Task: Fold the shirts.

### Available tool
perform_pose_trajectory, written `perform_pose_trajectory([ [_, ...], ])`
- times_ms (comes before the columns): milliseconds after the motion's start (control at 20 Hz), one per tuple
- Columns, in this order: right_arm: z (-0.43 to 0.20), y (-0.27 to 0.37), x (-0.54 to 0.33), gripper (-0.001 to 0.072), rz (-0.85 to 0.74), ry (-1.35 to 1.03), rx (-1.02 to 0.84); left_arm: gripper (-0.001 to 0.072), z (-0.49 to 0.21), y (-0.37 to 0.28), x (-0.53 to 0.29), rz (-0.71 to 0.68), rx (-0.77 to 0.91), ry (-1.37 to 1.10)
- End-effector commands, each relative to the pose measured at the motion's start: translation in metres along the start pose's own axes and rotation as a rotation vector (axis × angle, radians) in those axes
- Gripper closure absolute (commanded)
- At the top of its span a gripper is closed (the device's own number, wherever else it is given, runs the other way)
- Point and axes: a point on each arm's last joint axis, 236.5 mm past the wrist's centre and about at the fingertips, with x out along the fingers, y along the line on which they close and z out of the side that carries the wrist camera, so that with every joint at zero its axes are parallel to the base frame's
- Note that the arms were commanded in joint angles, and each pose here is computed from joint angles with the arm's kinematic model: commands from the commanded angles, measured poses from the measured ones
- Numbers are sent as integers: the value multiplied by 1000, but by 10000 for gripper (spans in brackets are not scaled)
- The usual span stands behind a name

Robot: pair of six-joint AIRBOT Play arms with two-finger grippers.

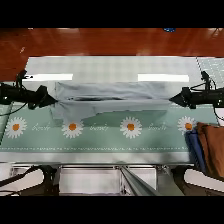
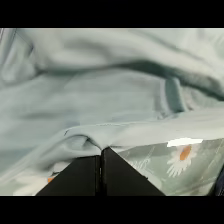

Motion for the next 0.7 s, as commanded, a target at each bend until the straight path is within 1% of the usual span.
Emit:
perform_pose_trajectory([
  [0,41,9,13,686,-20,-56,-8,688,48,-16,13,-37,4,-4],
  [300,96,11,39,686,-8,-99,-9,687,107,-19,46,-43,-5,6],
  [550,124,9,61,685,54,-109,39,687,122,-14,76,-40,10,38],
  [600,128,6,67,666,55,-117,49,669,120,-12,84,-37,7,50],
  [650,132,4,75,476,55,-130,60,535,118,-10,91,-35,1,66],
])
